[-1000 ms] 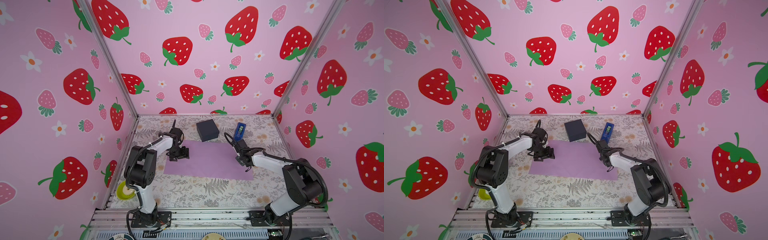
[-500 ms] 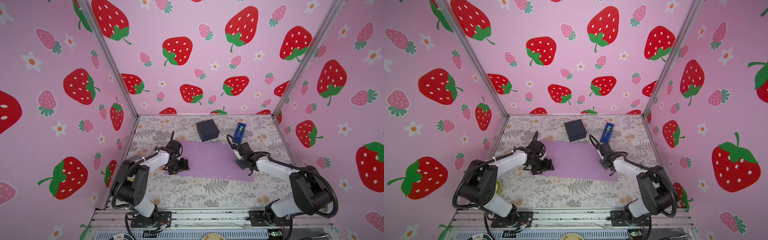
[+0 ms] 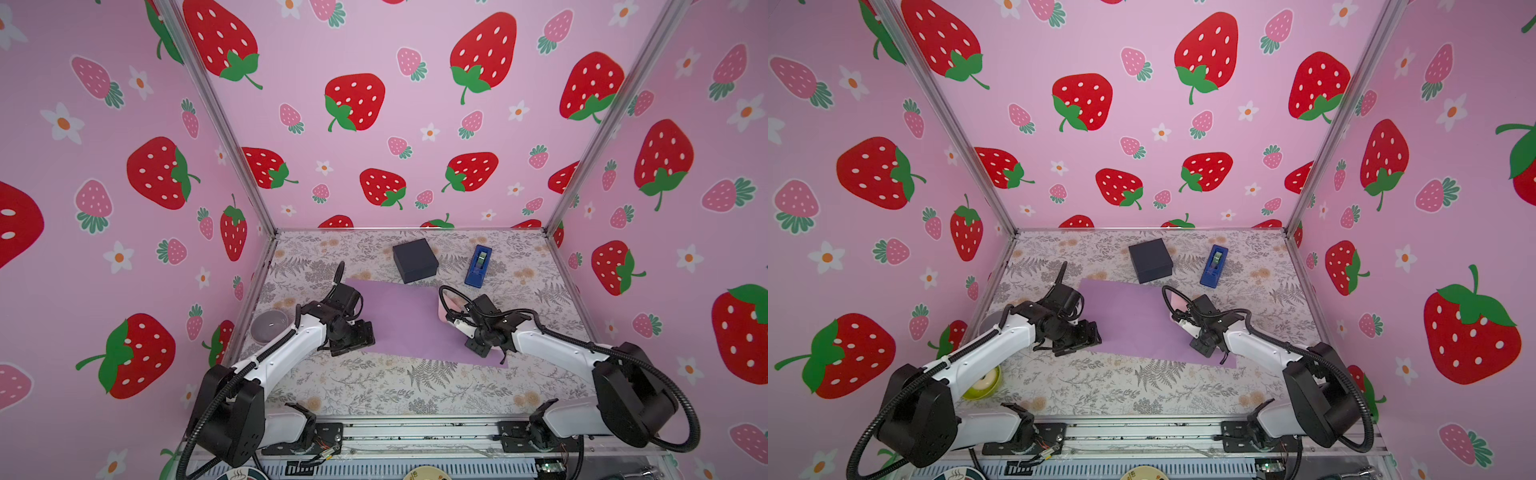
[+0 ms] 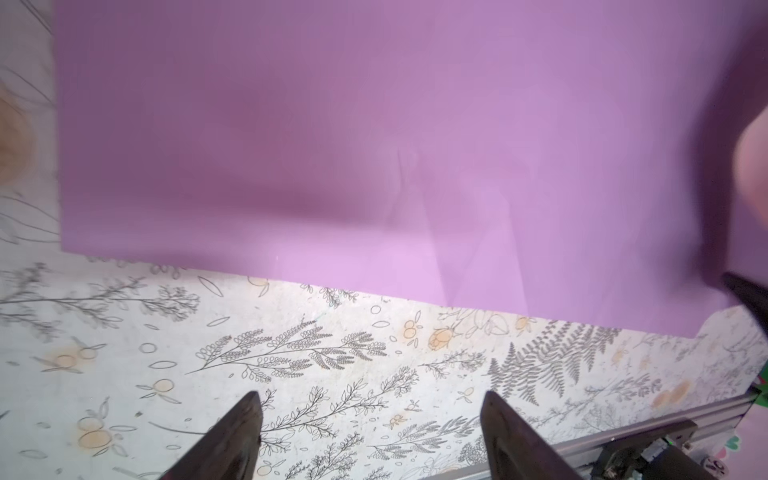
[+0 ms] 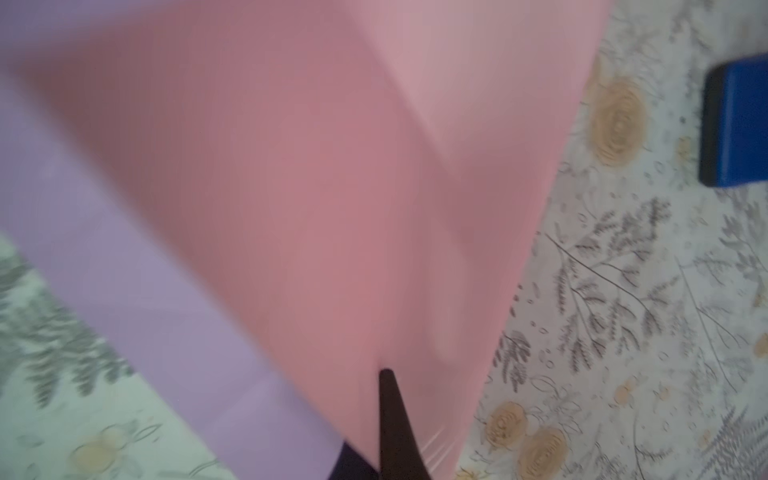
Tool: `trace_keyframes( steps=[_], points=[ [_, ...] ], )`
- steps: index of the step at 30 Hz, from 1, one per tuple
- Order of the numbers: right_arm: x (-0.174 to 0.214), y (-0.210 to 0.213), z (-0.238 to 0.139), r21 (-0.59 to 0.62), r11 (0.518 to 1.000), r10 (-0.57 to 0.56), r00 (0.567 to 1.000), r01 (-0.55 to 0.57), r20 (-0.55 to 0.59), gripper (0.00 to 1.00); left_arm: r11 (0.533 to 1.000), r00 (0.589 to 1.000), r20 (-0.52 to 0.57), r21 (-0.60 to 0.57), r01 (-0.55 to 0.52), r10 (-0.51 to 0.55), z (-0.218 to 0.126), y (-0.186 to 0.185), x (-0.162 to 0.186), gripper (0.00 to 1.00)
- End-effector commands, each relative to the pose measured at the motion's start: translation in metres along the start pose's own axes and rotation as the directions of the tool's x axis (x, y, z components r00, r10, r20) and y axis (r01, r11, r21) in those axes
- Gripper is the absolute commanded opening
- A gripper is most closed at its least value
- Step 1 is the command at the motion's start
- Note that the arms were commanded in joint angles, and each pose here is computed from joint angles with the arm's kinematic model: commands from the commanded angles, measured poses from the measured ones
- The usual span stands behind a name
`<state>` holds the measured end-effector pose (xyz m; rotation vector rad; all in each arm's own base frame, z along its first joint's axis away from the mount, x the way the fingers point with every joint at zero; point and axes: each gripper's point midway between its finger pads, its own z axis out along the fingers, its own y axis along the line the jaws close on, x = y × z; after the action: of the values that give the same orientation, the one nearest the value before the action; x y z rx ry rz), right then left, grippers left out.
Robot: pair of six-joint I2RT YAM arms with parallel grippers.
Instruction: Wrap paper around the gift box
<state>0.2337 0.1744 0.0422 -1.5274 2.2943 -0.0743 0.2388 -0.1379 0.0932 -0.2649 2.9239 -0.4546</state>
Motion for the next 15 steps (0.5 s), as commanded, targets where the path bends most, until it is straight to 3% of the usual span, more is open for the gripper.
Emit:
trace_keyframes(
  steps=[1,6,8,11,13,15],
  points=[
    [-0.009,0.038,-0.020,-0.157,0.974,-0.152,0.986,0.162,0.074,0.00,0.995,0.998,0.055,-0.097,-0.032,0.038,-0.022,0.004,-0.021,0.84],
    [-0.023,0.073,-0.068,-0.288,0.905,-0.249,0.939,0.312,0.237,0.00,0.992,0.996,0.050,-0.110,-0.065,0.071,-0.019,-0.006,-0.039,0.84],
    [-0.023,0.061,-0.080,-0.233,0.919,-0.256,0.931,0.318,0.260,0.00,0.992,0.996,0.050,-0.107,-0.070,0.076,-0.016,-0.009,-0.044,0.84],
    [-0.002,0.007,-0.073,-0.040,0.977,-0.202,0.968,0.210,0.146,0.00,0.992,0.996,0.050,-0.107,-0.072,0.078,-0.012,-0.011,-0.049,0.84],
    [0.022,-0.031,-0.058,0.096,0.984,-0.148,0.989,0.148,0.000,0.00,0.992,0.996,0.042,-0.107,-0.074,0.079,-0.006,-0.012,-0.052,0.84],
    [0.024,-0.060,-0.053,0.164,0.983,-0.073,0.996,0.080,-0.051,0.00,0.991,0.996,0.030,-0.108,-0.080,0.084,-0.002,-0.013,-0.056,0.84]
  ],
)
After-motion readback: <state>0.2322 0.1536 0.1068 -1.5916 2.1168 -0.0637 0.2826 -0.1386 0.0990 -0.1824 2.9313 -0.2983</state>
